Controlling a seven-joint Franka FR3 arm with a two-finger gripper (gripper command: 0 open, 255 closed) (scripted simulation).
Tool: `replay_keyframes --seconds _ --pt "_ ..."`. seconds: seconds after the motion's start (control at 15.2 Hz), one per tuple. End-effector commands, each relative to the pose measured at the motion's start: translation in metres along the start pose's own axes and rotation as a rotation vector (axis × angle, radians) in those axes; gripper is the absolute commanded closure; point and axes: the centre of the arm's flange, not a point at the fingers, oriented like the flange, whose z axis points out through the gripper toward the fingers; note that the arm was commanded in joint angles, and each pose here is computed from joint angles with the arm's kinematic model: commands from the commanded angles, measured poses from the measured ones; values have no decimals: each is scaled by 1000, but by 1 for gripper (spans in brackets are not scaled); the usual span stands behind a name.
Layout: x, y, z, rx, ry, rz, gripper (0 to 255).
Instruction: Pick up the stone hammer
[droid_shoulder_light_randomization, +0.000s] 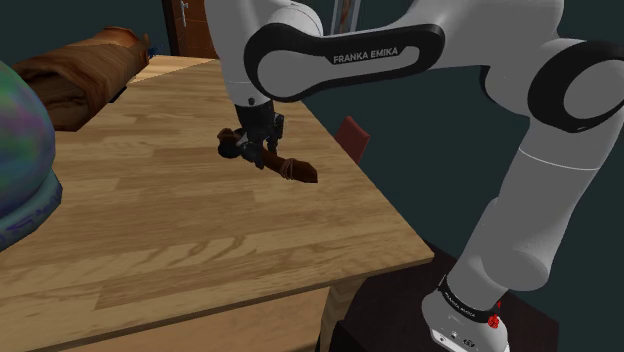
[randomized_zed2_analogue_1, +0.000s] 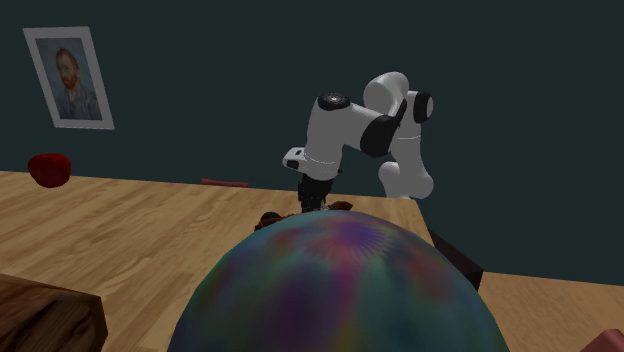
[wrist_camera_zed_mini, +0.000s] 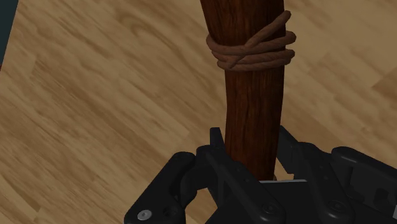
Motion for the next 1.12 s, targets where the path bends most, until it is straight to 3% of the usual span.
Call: replay_keyframes --seconds 0.0,0.33,1.06 --pt "0 -1 1 0 -1 -1 255" --pt "1 0 1 0 -1 -1 255" --pt "2 17 -55 0 -1 -1 255"
